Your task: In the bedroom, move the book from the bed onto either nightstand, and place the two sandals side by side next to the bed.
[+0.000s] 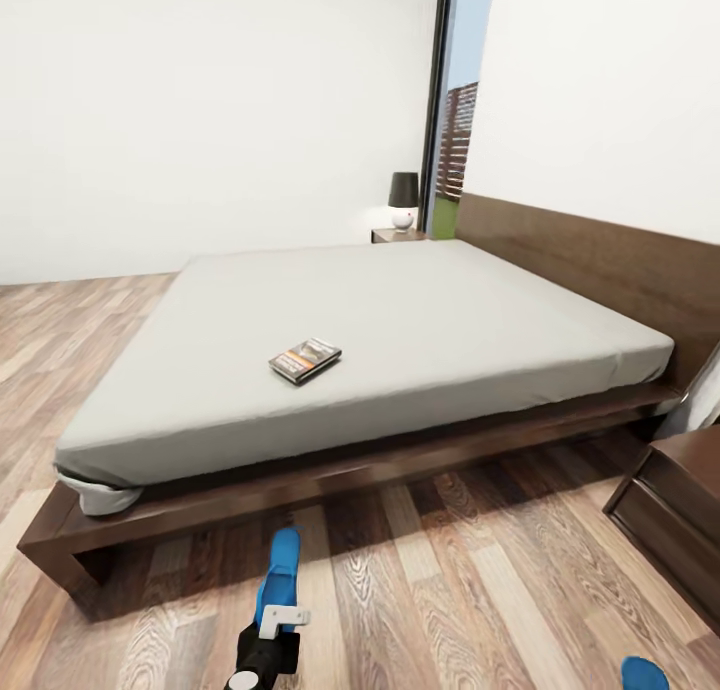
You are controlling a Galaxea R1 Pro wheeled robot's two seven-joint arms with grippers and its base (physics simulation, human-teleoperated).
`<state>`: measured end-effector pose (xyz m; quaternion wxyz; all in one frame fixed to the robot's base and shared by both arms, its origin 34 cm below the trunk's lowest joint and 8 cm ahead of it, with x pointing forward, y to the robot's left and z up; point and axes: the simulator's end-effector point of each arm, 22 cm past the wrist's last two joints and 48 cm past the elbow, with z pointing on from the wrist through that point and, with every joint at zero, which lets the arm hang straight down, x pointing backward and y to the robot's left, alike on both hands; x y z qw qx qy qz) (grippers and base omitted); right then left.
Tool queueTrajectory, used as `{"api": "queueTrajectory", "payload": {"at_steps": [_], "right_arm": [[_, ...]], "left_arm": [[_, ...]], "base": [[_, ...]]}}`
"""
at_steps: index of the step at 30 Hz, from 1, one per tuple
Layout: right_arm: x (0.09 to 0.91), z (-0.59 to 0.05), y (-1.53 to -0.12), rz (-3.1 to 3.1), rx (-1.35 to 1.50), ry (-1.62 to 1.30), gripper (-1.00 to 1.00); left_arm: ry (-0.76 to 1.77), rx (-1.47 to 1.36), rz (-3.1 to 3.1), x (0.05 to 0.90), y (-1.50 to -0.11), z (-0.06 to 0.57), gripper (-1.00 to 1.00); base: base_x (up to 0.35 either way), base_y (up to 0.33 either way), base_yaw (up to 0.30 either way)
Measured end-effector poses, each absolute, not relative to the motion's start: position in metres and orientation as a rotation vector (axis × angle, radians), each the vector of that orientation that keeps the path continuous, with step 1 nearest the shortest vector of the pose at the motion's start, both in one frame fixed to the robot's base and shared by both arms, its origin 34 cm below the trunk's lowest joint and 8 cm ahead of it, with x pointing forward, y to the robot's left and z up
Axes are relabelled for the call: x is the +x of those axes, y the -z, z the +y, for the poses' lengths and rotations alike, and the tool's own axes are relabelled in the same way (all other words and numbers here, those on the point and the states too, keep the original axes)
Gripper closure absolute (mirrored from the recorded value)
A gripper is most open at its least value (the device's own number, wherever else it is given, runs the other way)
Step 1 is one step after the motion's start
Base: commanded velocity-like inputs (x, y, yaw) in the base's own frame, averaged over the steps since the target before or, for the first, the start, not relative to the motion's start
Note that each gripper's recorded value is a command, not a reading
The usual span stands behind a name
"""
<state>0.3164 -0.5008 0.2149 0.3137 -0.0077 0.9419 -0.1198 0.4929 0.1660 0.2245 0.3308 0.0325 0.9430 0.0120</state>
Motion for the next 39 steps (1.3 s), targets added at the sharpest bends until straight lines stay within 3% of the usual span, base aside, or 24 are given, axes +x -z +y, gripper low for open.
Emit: {"api": "queueTrajectory", "payload": {"at_steps": [6, 10, 31, 39], "right_arm": [[0.221, -0.564, -0.220, 2.514, 0.154, 0.515, 1.00], [0.208, -0.604, -0.237, 2.508, 0.183, 0.619, 1.00], [0.213, -0.604, -0.237, 2.508, 0.158, 0.593, 1.00], [0.214, -0.599, -0.236, 2.514, 0.143, 0.564, 1.00]], "left_arm": [[-0.031, 0.085, 2.466, 0.493, -0.224, 0.166, 1.00], [-0.030, 0.084, 2.466, 0.493, -0.225, 0.166, 1.00], [-0.028, 0.084, 2.466, 0.493, -0.225, 0.165, 1.00], [-0.027, 0.087, 2.477, 0.491, -0.223, 0.165, 1.00]], "base": [[0.000, 0.000, 0.280], [0.000, 0.000, 0.282], [0.000, 0.000, 0.279], [0.016, 0.000, 0.016]]}}
